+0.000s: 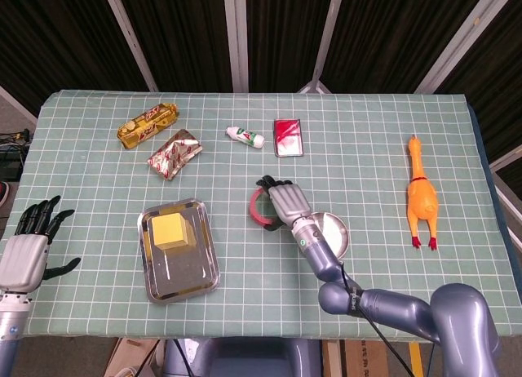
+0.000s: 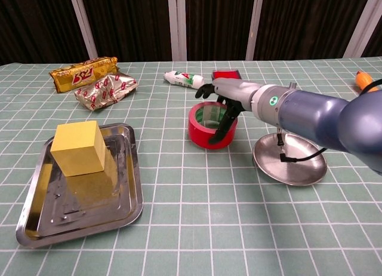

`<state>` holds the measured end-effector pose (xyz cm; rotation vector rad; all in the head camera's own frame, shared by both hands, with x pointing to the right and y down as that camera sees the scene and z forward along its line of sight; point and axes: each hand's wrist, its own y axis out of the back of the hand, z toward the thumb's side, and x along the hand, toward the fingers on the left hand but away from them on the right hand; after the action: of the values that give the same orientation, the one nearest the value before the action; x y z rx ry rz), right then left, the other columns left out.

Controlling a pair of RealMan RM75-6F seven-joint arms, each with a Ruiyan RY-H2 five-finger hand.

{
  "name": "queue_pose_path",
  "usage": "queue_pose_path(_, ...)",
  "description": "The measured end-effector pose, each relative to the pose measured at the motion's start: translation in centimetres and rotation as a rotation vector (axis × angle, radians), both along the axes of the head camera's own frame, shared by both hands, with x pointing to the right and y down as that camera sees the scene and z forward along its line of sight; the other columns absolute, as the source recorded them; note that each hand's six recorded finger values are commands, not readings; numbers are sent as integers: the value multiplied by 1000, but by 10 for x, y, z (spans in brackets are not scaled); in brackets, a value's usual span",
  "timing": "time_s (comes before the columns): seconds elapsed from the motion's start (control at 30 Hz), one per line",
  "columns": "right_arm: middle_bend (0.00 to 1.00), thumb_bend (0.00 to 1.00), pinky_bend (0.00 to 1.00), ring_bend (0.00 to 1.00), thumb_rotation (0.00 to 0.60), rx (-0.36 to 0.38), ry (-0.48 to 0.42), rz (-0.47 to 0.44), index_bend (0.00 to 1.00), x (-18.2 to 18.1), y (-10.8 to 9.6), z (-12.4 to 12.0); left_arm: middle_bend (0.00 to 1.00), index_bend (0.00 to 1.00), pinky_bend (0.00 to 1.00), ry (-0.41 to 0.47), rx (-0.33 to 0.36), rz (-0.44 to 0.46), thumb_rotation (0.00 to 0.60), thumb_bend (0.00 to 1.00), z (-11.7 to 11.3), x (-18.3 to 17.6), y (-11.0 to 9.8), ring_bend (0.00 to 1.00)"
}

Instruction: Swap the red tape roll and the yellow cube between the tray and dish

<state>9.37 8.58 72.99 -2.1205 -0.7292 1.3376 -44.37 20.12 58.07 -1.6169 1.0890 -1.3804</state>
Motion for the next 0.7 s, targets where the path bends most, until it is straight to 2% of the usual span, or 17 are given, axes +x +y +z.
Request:
queue_pose_path(0.23,0,23,0,0,600,30,-5,-19,0,0,0,-15,0,194,16,9,5,-2,600,44,-1,-1,-1,0)
queue_pose_path(0.43,0,21,0,0,600,61,-3,-46,0,11,7,-47,0,194,16,24,5,0,600,44,-1,-1,-2,0)
queue_pose_path(0.53,0,21,0,0,600,87,16,-39,0,31,11,-69,0,193,16,34,1,9,600,44,-2,0,-1,0)
queue_pose_path(0.7,0,22,0,0,600,149,103,25,0,104,30,-109,0,188,16,52,-22,32,600,42,0,5,1,0)
